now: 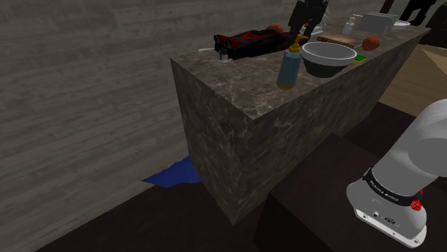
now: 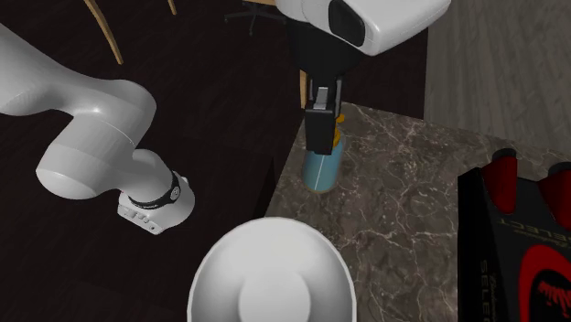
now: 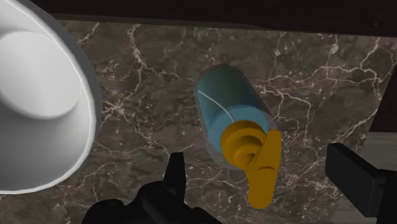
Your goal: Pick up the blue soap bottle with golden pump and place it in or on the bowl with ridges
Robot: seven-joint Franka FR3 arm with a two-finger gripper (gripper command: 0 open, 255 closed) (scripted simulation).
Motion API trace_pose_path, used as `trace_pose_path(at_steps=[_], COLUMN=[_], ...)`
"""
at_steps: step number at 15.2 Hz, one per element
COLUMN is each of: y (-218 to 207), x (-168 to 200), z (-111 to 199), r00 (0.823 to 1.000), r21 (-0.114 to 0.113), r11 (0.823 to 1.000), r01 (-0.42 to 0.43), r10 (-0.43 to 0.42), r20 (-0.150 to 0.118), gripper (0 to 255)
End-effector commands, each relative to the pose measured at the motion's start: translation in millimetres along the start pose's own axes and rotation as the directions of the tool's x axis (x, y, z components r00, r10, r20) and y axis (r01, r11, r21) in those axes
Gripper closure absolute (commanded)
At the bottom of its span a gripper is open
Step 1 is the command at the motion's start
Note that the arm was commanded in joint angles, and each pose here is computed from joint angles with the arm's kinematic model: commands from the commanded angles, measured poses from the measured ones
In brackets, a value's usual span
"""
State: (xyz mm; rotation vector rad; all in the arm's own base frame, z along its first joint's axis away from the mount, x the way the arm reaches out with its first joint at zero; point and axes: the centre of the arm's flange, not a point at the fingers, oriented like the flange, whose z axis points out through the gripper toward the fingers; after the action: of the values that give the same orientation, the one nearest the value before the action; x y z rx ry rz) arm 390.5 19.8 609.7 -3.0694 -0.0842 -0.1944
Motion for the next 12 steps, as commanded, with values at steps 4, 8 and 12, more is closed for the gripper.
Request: trace_pose_path(at_steps=[4,8,12], y=[-0.3,-0.3,-0.2], x=[-0.5,-0.5,-0.5], z=[1.4,1.4,1.3], r00=[1.0,1.0,1.0], r21=[0.0,0.0,0.0], r11=[1.0,1.0,1.0], r01=[0.0,0.0,0.0], r10=[0.0,0.0,0.0], r20=[0.0,0.0,0.0], gripper=[0,255,255])
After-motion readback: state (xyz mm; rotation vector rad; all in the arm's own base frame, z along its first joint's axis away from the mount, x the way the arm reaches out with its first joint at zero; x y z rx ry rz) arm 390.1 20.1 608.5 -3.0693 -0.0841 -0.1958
